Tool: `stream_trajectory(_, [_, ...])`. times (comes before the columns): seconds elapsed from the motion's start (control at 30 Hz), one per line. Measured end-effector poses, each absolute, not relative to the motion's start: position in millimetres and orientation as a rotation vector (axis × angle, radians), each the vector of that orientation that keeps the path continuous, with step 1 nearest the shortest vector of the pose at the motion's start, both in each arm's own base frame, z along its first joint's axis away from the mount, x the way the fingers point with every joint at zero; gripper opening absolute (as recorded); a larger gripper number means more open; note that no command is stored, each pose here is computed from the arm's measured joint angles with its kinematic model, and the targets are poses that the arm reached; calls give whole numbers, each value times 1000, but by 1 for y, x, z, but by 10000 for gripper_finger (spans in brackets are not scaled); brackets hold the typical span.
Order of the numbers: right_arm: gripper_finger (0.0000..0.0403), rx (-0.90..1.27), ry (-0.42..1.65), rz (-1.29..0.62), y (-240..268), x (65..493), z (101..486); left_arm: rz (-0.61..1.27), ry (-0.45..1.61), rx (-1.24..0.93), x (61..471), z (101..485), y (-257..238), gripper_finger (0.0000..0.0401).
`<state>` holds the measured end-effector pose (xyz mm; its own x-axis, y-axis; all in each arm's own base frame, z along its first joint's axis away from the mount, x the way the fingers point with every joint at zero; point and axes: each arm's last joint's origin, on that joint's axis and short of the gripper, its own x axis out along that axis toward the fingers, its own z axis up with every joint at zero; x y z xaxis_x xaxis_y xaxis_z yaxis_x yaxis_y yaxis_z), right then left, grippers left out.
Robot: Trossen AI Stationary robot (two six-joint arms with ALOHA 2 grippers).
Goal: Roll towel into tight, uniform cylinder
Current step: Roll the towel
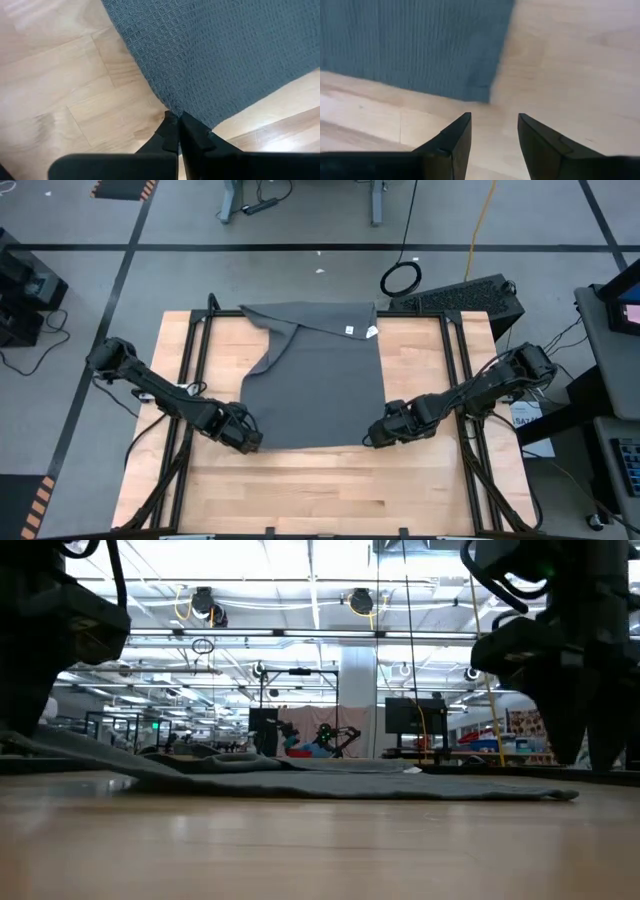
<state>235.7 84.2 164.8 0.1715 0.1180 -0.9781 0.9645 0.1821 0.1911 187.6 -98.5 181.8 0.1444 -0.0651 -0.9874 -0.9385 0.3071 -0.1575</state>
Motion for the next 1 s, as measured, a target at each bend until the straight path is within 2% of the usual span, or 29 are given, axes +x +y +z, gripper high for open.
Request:
stream_trajectory(0.2, [174,1247,1160,-885,82,233,151,811,1257,-1066,186,186,-98,3])
stream_trajectory(0.37, [170,1272,1075,-826,83,237,147,779,1239,-1090,185,193,-98,2])
stream_trajectory(0.53, [153,1306,1082,-626,89,248,152,597,1135,-1154,189,240,-104,2])
stream_trajectory(0.6, [142,1308,1094,-591,91,249,153,586,1063,-1130,187,260,-103,2])
stream_trajectory(0.8, [120,1344,1133,-676,89,238,158,723,1101,-1001,174,267,-94,2])
stream_trajectory(1.0, [163,1349,1154,-795,86,230,157,716,1124,-1010,173,265,-94,2])
